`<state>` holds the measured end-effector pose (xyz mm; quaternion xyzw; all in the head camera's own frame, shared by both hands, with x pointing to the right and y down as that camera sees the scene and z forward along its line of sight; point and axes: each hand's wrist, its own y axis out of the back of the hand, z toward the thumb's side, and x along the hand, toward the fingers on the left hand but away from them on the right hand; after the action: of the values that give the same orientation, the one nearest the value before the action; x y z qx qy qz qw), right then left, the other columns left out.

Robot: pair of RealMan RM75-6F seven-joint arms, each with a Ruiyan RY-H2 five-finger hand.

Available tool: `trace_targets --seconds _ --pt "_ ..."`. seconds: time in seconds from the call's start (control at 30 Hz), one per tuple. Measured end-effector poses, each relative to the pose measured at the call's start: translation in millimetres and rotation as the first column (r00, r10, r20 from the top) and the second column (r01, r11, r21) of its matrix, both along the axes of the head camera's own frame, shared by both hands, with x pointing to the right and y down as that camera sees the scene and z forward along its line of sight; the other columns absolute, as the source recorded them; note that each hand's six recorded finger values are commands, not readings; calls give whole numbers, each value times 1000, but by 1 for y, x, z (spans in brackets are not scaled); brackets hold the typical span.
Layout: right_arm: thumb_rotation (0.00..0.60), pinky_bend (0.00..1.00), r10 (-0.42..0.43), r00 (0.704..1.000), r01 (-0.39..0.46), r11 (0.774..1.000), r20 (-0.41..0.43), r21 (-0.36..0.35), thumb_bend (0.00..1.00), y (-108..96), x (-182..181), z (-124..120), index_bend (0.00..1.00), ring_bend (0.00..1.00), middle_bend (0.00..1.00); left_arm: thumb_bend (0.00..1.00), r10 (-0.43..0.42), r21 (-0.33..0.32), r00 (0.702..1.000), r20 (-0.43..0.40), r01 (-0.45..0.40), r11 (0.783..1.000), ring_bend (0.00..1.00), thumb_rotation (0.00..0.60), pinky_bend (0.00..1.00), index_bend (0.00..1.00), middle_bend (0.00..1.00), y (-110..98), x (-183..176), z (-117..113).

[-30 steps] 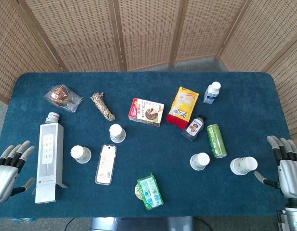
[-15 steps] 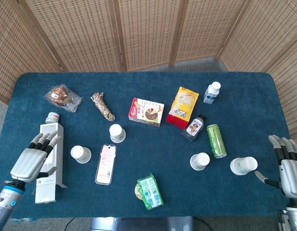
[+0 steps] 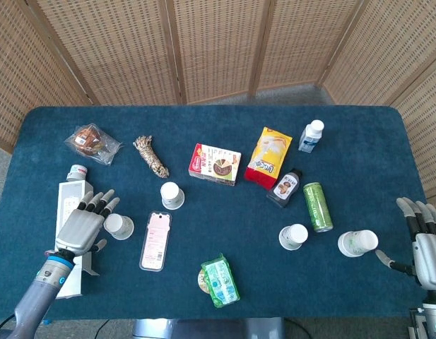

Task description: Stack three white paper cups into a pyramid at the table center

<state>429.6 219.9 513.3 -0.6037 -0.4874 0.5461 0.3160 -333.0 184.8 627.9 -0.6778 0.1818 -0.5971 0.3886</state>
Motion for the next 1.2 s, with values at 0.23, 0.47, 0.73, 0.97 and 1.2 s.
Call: trace_targets --seconds 0.23,0.47,0.73,0.97,1.2 --pt "600 0 4 1000 -4 1000 6 2 80 0 1 -1 0 0 0 285 10 4 999 53 -10 1000 0 600 117 61 1 -3 13 15" --pt "600 0 10 1000 -10 1000 10 1 79 -1 3 -1 0 0 0 285 -8 12 995 95 7 1000 65 600 250 177 149 -5 15 28" --pt "600 0 11 1000 -11 1000 12 1 78 -1 3 -1 0 0 0 287 -10 24 994 110 7 1000 297 600 360 333 393 -2 19 34" --pt "600 0 9 1000 -9 1000 13 0 78 -1 3 -1 0 0 0 303 -16 63 995 100 10 998 364 600 417 403 454 -3 24 33" --pt "600 0 9 1000 -9 1000 13 -2 78 -1 3 0 0 0 0 304 -13 88 999 41 10 996 363 600 417 395 448 -7 29 22"
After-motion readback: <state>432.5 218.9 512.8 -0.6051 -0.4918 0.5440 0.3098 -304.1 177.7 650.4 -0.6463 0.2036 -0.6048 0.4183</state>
